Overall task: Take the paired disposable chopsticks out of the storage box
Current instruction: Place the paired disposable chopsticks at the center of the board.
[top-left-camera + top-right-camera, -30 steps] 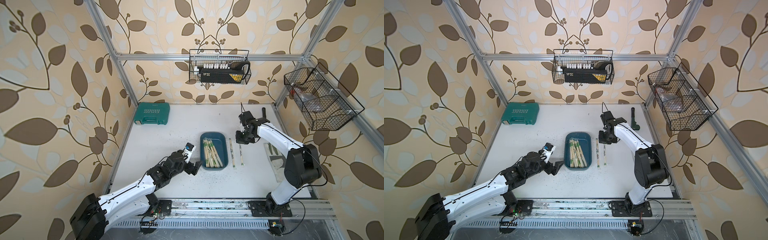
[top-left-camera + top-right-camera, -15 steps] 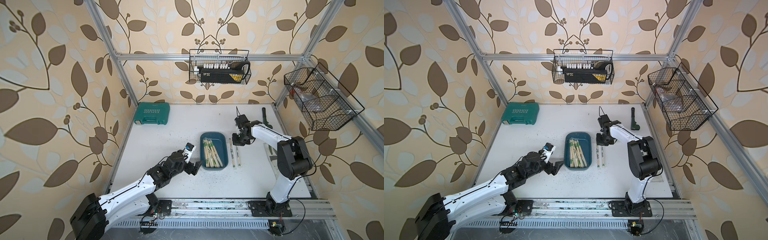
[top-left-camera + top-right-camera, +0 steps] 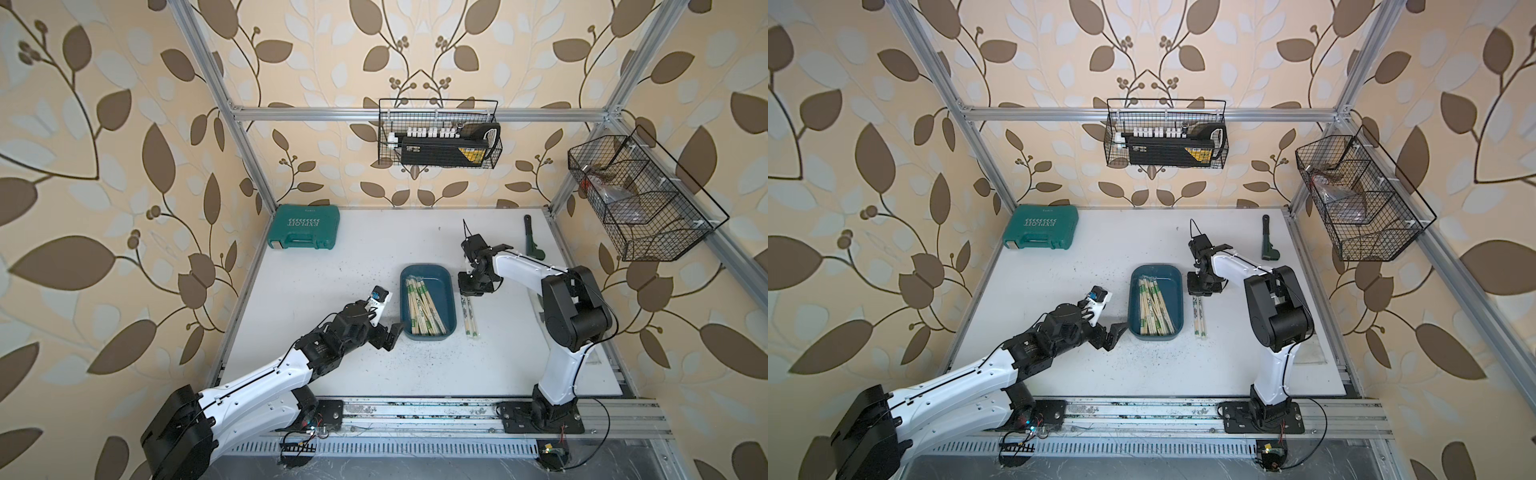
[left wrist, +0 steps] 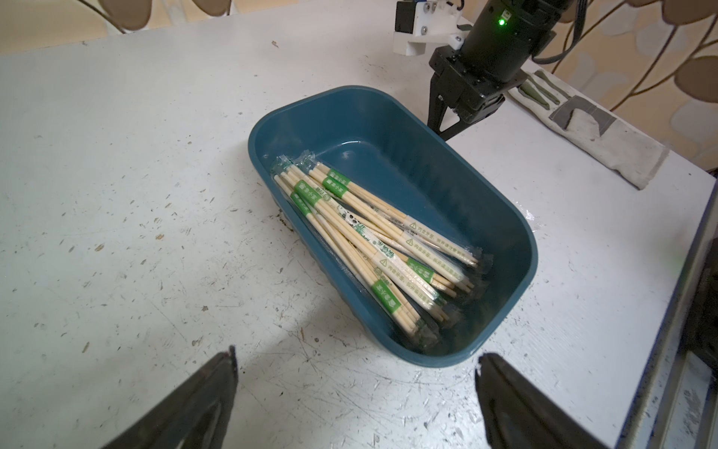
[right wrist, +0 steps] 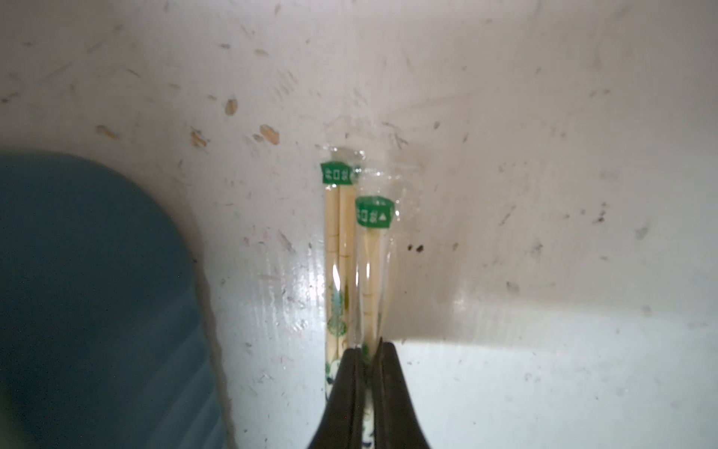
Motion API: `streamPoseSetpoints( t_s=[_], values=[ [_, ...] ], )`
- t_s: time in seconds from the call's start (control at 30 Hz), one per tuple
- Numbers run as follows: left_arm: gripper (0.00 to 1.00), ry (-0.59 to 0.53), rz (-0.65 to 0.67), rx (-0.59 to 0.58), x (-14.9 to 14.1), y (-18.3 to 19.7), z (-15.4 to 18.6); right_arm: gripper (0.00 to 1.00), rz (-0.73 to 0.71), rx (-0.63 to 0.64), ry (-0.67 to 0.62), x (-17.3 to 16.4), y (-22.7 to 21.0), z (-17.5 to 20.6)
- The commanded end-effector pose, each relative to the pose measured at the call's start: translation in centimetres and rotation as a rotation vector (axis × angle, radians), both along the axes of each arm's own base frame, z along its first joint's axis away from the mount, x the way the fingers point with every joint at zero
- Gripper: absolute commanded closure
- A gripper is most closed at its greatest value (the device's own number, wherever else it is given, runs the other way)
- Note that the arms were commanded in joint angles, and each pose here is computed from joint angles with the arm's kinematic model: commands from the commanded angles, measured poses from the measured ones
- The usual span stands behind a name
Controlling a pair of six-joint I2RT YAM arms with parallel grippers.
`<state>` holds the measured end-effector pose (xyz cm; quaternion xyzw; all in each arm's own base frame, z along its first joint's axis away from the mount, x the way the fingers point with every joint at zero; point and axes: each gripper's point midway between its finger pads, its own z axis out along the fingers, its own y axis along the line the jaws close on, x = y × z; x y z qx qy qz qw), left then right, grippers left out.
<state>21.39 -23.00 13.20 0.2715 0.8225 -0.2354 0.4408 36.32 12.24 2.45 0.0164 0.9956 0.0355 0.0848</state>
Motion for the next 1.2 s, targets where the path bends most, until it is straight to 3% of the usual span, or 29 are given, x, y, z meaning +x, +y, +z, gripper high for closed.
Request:
streamPoseSetpoints(
  t_s=[0.0, 0.83, 1.17],
  values=[
    [0.01, -0.026, -0.010, -0.010, 0.19, -0.43, 0.93, 0.93, -0.010, -0.008, 0.010, 0.09, -0.12, -0.61],
    [0.01, -0.018, -0.011, -0.001, 0.26, -0.53, 0.69, 0.86, -0.055, -0.011, -0.001, 0.94, -0.57, -0.48],
    [0.01, -0.013, -0.012, 0.002, 0.30, -0.62, 0.62, 0.76, -0.055, -0.014, 0.006, 0.86, -0.60, -0.26]
  ],
)
